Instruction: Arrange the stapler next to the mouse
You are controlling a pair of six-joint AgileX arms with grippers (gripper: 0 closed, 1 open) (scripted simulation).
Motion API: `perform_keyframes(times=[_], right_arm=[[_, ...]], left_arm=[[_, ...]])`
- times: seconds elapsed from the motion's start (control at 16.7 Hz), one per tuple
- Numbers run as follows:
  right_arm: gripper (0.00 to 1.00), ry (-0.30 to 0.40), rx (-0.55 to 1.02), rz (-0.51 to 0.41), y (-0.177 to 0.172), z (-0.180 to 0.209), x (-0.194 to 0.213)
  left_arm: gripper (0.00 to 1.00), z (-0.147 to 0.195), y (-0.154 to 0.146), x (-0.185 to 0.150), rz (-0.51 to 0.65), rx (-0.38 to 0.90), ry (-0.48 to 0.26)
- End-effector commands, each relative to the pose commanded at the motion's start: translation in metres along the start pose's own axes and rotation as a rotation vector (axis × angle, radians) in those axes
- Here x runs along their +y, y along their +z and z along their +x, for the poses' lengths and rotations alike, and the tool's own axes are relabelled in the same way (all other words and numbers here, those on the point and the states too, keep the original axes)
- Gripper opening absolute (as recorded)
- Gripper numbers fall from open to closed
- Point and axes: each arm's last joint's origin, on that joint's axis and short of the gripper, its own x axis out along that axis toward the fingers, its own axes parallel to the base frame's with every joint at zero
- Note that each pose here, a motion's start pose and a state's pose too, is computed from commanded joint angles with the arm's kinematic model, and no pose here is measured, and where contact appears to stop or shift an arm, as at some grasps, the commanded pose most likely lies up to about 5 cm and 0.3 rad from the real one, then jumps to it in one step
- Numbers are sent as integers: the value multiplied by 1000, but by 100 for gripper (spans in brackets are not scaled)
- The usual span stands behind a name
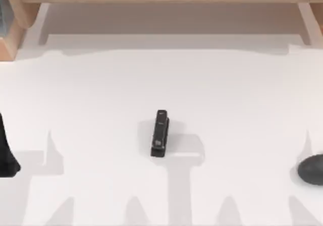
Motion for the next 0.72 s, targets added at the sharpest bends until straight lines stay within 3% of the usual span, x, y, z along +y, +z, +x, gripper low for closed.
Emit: perform_keyframes(times=[0.36, 0.72], right_arm=[[100, 30, 53, 37, 15, 2, 4], [100, 120, 386, 160, 61, 29, 23]], left_arm=[[100, 0, 0, 0, 0, 0, 0], [100, 0, 0, 0, 0, 0, 0]])
